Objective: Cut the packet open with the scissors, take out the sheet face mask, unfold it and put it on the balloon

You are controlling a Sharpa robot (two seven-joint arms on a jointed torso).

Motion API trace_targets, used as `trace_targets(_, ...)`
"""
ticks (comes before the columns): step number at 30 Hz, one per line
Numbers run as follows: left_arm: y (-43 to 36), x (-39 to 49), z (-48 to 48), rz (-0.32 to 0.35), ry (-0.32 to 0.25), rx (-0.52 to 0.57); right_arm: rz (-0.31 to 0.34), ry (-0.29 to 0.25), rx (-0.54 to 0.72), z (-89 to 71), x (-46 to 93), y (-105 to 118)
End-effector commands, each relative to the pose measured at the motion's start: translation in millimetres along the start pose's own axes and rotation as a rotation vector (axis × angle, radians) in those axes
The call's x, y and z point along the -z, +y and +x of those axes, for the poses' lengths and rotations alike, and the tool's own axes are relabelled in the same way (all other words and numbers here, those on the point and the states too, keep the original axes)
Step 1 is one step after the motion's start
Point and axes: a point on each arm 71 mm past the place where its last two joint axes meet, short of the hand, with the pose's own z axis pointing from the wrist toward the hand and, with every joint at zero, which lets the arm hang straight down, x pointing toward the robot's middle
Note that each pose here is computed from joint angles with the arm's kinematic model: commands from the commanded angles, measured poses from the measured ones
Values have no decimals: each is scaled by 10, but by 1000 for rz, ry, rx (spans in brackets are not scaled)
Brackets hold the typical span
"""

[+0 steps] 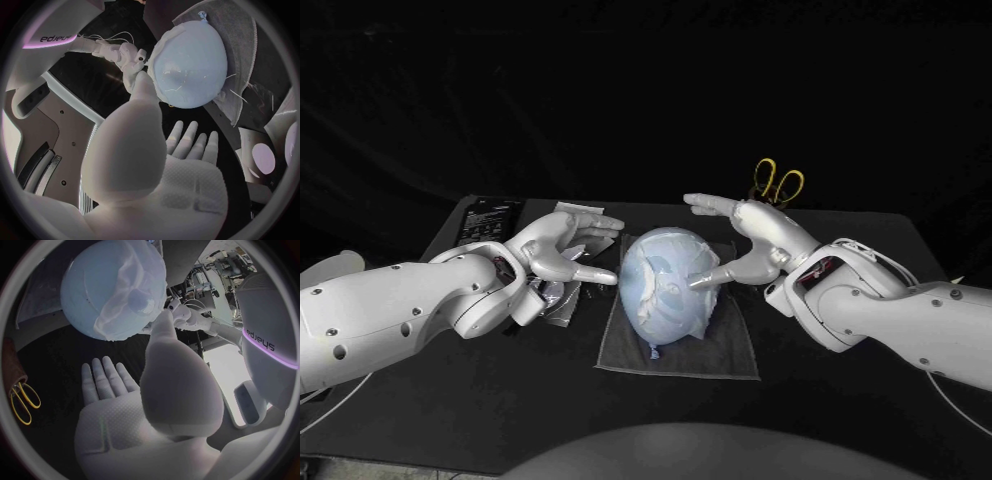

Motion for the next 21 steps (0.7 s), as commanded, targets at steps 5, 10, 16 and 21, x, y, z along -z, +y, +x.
trace_targets(5, -95, -7, 1, 54, -72, 2, 41, 49, 8, 88, -83, -10)
trace_targets(10, -145, -12, 31, 69, -98, 2, 53, 86, -5, 139, -111, 6)
trace_targets(16, -186, -45, 79, 69, -118, 4, 65, 140, -8, 194, -126, 13)
trace_targets(21, -219, -86, 142, 58, -121, -12, 71, 166, -13, 217, -127, 19)
